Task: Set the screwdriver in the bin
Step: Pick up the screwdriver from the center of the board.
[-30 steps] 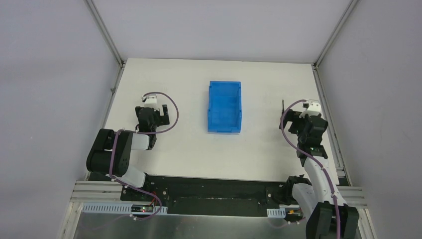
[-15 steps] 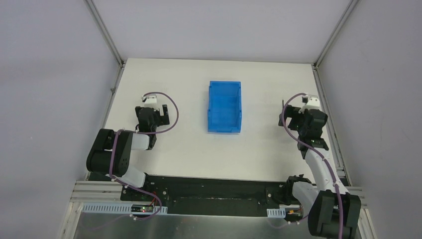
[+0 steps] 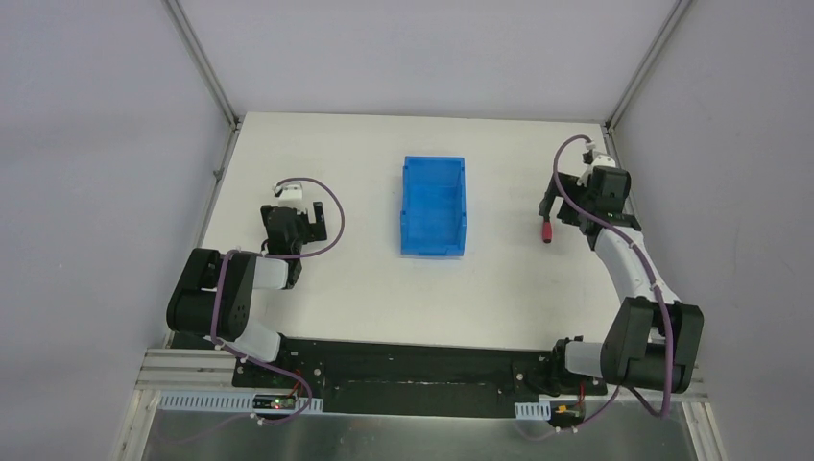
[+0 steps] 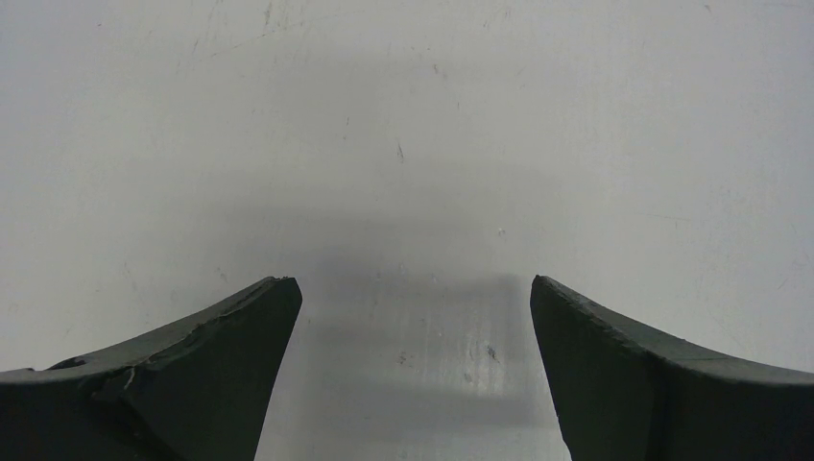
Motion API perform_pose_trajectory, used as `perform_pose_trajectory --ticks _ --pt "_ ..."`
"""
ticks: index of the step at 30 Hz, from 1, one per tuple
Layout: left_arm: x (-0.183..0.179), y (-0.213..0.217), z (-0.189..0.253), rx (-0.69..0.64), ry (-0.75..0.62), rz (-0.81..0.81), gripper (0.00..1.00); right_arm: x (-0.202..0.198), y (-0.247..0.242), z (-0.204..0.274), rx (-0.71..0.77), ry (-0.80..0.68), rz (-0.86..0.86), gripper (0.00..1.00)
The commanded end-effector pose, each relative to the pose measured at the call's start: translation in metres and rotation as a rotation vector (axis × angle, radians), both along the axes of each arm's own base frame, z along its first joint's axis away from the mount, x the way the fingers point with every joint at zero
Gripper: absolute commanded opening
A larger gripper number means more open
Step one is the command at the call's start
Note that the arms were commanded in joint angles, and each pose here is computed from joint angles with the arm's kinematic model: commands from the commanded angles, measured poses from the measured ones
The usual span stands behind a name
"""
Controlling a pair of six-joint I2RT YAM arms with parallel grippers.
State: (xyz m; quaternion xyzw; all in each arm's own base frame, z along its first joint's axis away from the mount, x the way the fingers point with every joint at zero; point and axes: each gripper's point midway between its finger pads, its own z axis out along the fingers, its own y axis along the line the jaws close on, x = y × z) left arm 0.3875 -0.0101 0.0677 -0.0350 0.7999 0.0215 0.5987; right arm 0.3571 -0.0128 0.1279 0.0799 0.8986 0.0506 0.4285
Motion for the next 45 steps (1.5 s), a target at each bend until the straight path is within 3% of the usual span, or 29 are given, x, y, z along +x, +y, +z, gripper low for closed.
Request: perform_pose_trajectory --ticks 1,14,45 --pt "0.005 0.002 0.013 -0.012 -0.045 0.003 0.99 0.006 -0.006 0.017 -0.003 0.059 -0.055 0.98" --pt "0.004 0.002 0.012 -0.012 -0.044 0.004 0.99 0.023 -0.015 0.011 -0.025 0.244 -0.075 0.98" --pt "0.005 0.002 0.013 -0.012 -0.046 0.002 0.99 0.032 -0.019 -0.090 -0.104 0.514 -0.089 0.98"
